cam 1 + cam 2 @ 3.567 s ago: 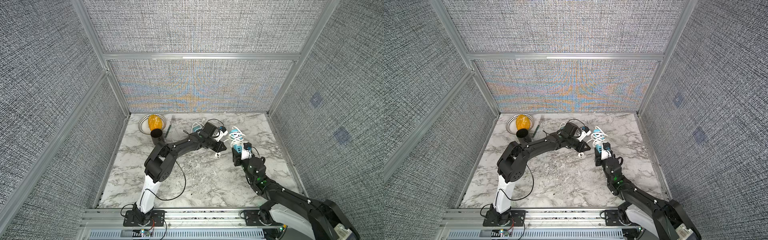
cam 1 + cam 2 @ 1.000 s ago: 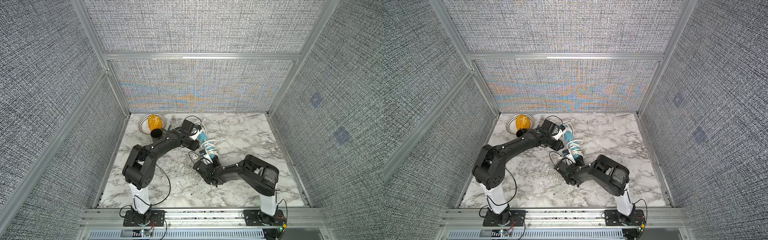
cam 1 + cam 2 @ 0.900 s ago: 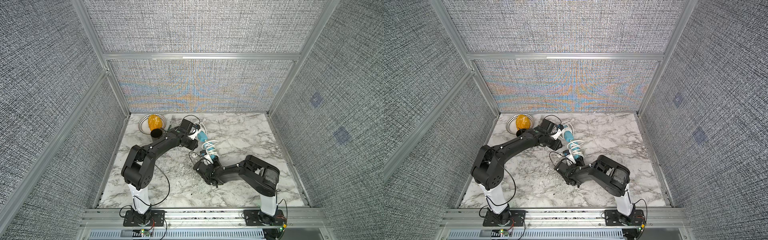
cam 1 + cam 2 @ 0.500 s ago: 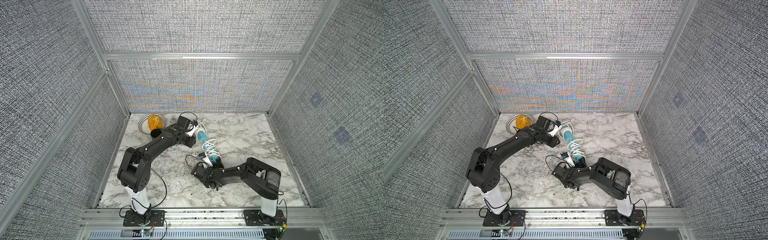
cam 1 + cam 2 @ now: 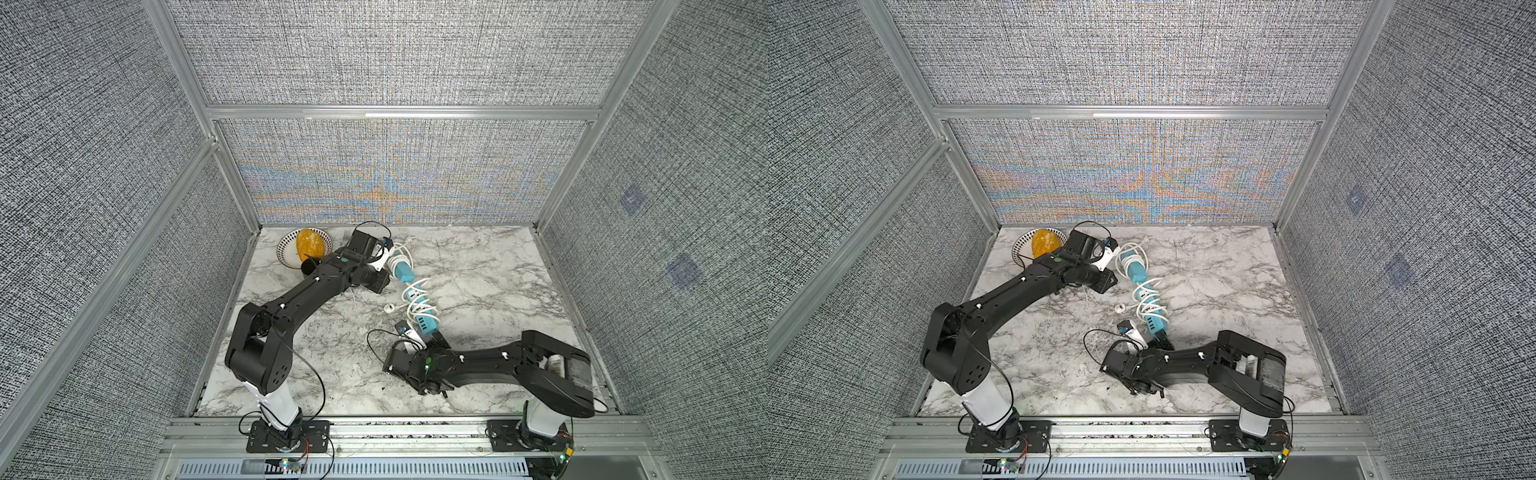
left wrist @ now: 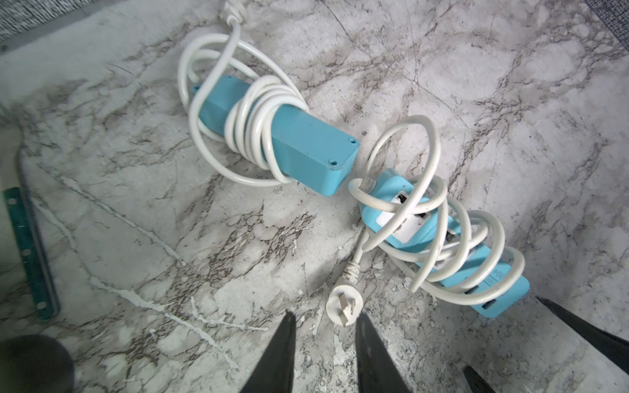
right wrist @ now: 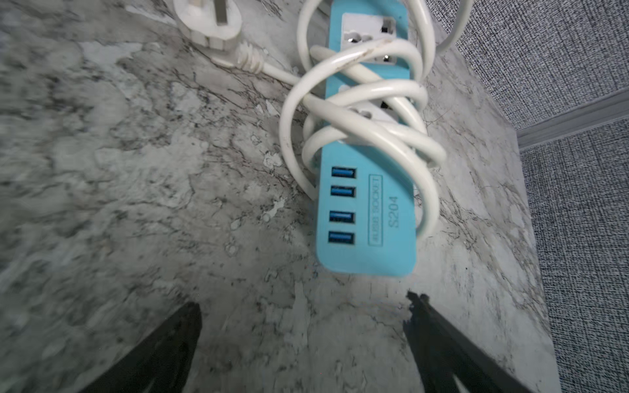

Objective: Wrap the cord around the power strip
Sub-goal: Place the power strip at the center of the board, then reset both arms

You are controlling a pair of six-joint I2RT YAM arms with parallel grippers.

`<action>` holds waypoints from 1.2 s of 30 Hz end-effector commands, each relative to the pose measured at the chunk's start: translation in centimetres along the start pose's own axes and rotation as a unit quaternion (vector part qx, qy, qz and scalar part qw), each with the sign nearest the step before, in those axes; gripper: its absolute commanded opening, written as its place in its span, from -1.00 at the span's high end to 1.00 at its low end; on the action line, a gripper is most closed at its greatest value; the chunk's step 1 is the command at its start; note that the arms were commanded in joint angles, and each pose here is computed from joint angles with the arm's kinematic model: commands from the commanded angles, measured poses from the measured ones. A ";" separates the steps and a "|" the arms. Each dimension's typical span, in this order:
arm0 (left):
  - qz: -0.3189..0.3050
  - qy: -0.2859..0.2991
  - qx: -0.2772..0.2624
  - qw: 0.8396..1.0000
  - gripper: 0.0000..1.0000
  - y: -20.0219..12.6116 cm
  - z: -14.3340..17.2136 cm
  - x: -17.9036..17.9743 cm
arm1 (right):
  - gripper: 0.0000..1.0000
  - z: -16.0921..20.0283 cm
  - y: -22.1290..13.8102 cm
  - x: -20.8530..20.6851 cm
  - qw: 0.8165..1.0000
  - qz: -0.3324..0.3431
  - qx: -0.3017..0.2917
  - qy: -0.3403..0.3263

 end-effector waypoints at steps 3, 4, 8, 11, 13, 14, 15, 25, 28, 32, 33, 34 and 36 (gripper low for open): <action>-0.044 0.009 -0.015 0.999 0.35 -1.2 -0.5 1.3 | -0.96 1.1 -1.4 -1.0 0.998 -0.043 0.039 -0.005; -0.051 0.008 -0.016 0.999 0.35 -1.4 -0.5 1.5 | -0.96 1.1 -2.0 -1.3 0.998 -0.044 0.036 -0.003; -0.098 -0.008 -0.029 0.995 0.35 -2.8 -0.4 3.4 | -0.95 -2.4 -4.2 -3.9 0.998 -0.048 -0.016 0.027; -0.126 -0.026 -0.042 0.991 0.34 -3.9 0.2 5.0 | -0.95 -6.2 -4.6 -6.3 0.994 -0.080 -0.058 0.038; -0.143 -0.026 -0.038 0.989 0.33 -4.4 0.8 5.7 | -0.95 -7.7 -4.8 -7.6 0.992 -0.096 -0.073 0.043; -0.152 -0.026 -0.036 0.987 0.33 -4.6 0.9 6.0 | -0.95 -8.2 -4.8 -8.3 0.992 -0.092 -0.078 0.046; -0.168 -0.030 -0.035 0.985 0.33 -5.0 1.2 6.5 | -0.96 -8.6 -4.5 -9.2 0.992 -0.087 -0.083 0.049; -0.342 -0.120 -0.106 0.926 -0.16 -9.1 8.5 12.2 | -0.95 -9.3 4.8 -23.7 0.957 -0.052 -0.187 0.218; -0.400 -0.159 -0.133 0.893 -0.36 -9.7 12.3 13.1 | -0.96 -6.7 7.5 -26.9 0.937 -0.065 -0.201 0.279; -0.438 -0.145 -0.167 0.872 -0.46 -8.9 16.0 12.4 | -0.96 -2.5 9.1 -28.5 0.925 -0.029 -0.236 0.297; -0.442 -0.137 -0.167 0.871 -0.47 -8.5 16.6 12.4 | -0.96 -1.9 9.1 -28.5 0.922 -0.033 -0.255 0.290; -0.445 -0.135 -0.161 0.871 -0.48 -8.0 17.1 12.4 | -0.96 -1.5 9.2 -28.5 0.923 -0.025 -0.261 0.280; -0.446 -0.127 -0.161 0.871 -0.50 -7.4 17.2 12.6 | -0.96 -0.4 10.2 -27.9 0.928 -0.027 -0.243 0.281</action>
Point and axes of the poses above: each gripper's point midway between its finger pads, its own y axis out along the fingers, its own x axis along the line the jaws close on, z = x × y, the point moved 6 cm from there along -y, back along the fingers, and after that the axes turned 9 degrees about y, right-handed, at the moved point
